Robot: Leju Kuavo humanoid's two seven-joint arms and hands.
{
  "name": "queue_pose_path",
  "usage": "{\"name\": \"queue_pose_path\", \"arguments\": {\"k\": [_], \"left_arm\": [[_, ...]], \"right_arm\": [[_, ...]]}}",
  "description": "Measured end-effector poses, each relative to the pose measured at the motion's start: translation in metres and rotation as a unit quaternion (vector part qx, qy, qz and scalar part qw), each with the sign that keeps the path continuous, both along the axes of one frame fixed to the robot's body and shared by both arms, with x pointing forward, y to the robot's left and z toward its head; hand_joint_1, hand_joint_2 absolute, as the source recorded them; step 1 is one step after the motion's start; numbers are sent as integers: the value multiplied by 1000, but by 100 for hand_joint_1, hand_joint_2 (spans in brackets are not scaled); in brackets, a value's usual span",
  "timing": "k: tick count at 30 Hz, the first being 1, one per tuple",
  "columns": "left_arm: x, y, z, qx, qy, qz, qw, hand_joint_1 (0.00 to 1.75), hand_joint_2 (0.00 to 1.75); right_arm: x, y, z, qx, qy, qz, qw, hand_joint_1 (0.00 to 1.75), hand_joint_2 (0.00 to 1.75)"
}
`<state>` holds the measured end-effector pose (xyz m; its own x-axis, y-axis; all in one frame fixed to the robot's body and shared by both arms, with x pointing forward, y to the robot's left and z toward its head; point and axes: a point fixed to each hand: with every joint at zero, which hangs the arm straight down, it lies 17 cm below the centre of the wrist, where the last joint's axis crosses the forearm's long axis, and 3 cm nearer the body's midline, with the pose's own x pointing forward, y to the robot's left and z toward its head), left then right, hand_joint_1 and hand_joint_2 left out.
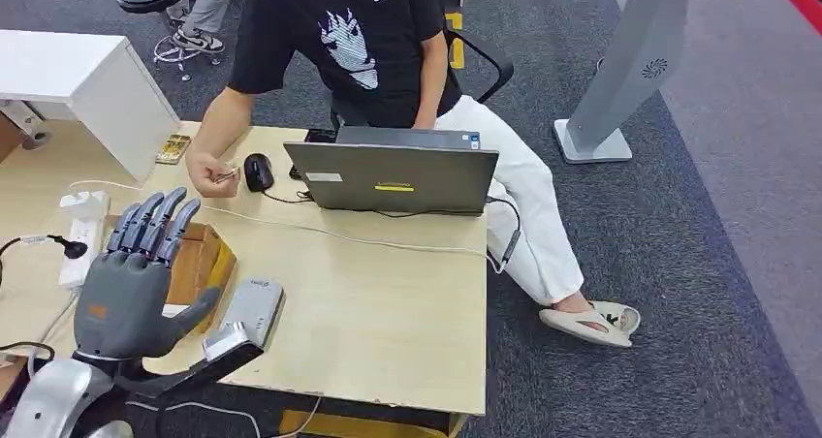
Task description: Pass the card to the sensor for recognition and then transmit it.
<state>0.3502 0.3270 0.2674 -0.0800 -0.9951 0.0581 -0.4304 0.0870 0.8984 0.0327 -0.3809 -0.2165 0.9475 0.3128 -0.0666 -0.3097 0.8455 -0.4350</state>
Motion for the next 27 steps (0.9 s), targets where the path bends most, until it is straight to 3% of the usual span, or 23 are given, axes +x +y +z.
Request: {"name": "queue_pose_path", "arguments": {"k": [7,13,21,27], "left_arm": [[-5,-1,0,9,2,-2,1000,0,175],[-26,13,-19,39,34,41,998,0,175],[-48,60,-40,74,88,111,987,0,175],[-61,95,-40,88,92,153,980,0,175]], "right_arm": [[1,0,1,1,-2,-3,1000,0,175],[1,0,1,4,-7,-27,1000,0,175],[6,1,7,0,-7,-43,999,0,175],[5,3,11,-2,-6,-38,999,0,175]]}}
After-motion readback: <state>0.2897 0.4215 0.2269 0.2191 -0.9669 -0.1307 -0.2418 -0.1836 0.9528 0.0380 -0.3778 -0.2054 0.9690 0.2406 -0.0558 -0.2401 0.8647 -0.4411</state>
